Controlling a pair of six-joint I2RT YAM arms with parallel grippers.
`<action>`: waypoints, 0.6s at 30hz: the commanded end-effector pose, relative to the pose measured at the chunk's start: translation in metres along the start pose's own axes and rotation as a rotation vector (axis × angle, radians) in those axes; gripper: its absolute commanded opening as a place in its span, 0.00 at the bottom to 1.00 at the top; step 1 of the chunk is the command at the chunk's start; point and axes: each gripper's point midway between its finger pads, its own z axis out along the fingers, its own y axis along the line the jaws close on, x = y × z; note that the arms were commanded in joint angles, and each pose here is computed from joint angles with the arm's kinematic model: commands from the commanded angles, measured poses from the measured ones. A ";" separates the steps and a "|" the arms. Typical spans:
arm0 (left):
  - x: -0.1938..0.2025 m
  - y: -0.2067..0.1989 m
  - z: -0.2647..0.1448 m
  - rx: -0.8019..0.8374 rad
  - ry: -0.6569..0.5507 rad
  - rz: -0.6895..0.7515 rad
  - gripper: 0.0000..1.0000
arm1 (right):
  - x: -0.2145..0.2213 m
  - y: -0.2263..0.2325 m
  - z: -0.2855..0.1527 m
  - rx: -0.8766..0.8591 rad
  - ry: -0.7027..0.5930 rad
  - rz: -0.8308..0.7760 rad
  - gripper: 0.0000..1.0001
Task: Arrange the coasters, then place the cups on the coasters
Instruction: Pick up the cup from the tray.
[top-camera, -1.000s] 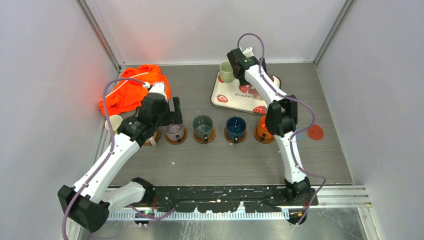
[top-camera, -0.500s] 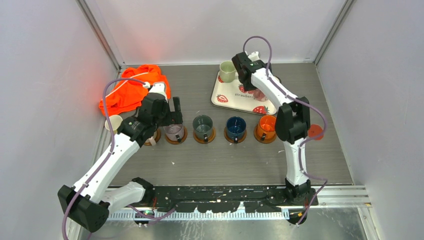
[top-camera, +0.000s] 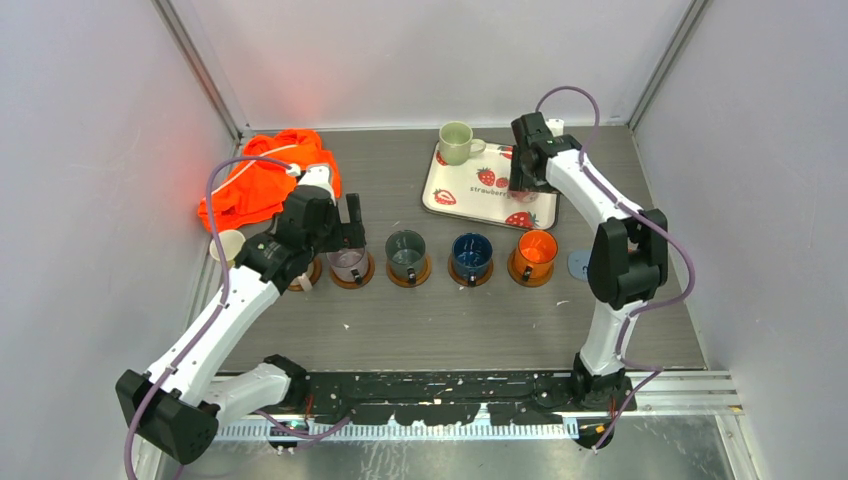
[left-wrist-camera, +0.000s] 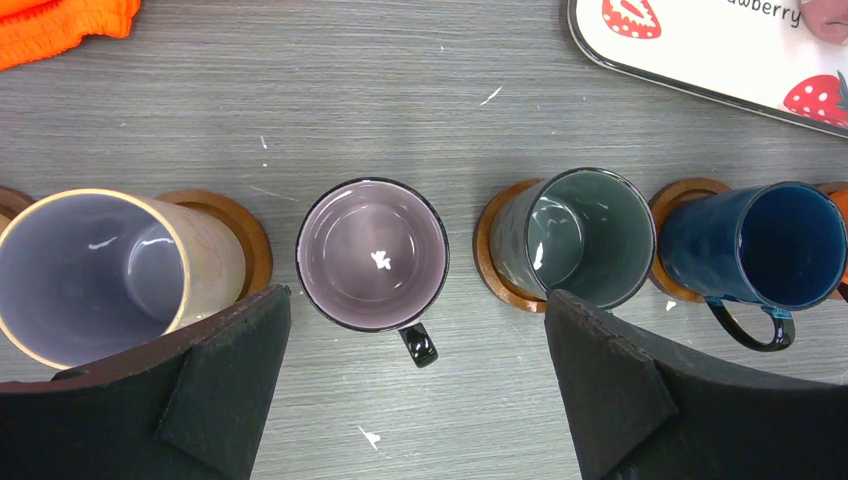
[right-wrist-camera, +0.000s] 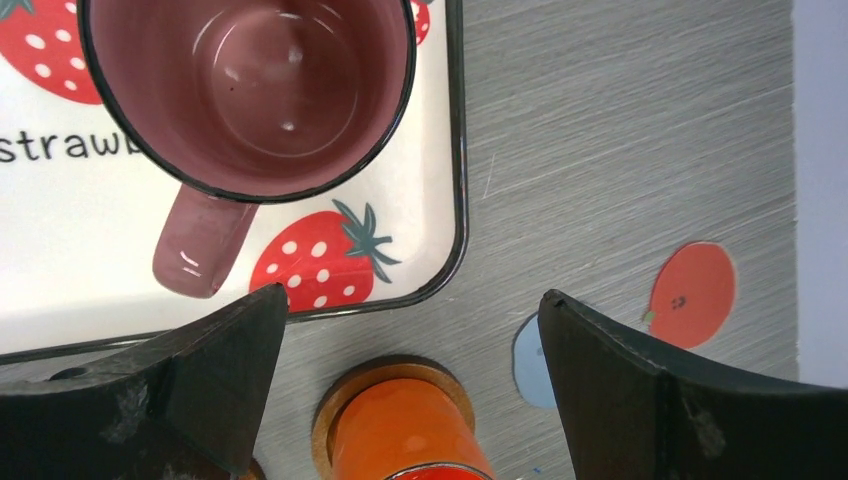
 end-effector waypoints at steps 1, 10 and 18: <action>-0.011 -0.006 0.001 0.024 -0.035 -0.018 1.00 | -0.029 0.011 -0.031 -0.128 -0.108 0.117 1.00; -0.009 -0.005 0.003 0.019 -0.029 -0.016 1.00 | -0.038 0.025 -0.034 -0.185 -0.131 0.267 1.00; -0.010 -0.006 0.003 0.020 -0.029 -0.016 1.00 | -0.043 0.045 -0.015 -0.213 -0.120 0.294 0.99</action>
